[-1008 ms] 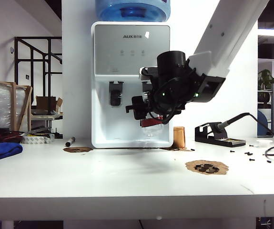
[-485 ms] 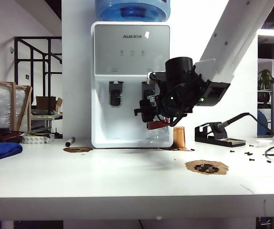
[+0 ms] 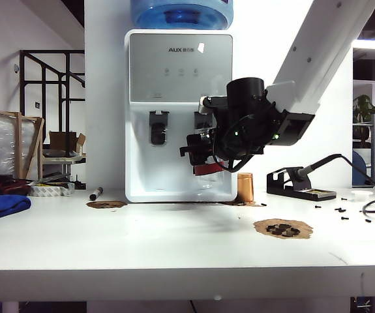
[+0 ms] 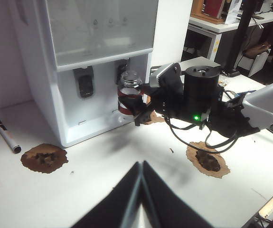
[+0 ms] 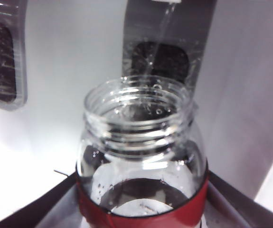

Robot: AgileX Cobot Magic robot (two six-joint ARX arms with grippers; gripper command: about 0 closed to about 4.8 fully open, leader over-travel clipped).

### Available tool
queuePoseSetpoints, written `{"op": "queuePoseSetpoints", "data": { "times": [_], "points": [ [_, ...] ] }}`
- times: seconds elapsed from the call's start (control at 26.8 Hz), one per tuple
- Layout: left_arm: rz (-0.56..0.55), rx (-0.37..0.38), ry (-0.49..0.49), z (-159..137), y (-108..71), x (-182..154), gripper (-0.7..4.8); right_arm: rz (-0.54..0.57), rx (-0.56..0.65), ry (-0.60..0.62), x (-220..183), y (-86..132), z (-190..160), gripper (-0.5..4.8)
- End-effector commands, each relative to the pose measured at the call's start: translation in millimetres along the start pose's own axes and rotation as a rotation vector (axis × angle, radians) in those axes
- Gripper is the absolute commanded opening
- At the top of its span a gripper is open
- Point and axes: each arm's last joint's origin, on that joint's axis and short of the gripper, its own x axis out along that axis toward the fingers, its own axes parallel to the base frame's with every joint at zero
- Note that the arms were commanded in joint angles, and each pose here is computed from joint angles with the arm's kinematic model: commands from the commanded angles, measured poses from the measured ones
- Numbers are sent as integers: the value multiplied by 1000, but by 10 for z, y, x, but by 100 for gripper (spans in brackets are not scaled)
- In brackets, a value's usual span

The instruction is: Pick up the water bottle with two loops of red belts, then reach the front water dispenser and gently press the gray-black baffle horizontally to get a little water.

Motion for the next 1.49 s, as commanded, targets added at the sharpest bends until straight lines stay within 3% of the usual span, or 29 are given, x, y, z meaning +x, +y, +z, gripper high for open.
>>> {"op": "queuePoseSetpoints", "data": {
  "times": [0.04,0.9,1.08,1.49],
  "points": [
    [-2,5,-13,24,-3,-3,-4,-6,6,-115,7,-26,218,-5],
    [-2,5,-13,24,-3,-3,-5,-5,-2,-119,19,-35,244,-5],
    [-2,5,-13,24,-3,-2,-5,-67,1,-109,16,-51,239,-4],
    [-2,5,-11,22,-3,-2,-4,-29,-9,-64,-67,83,341,-4]
  ]
}}
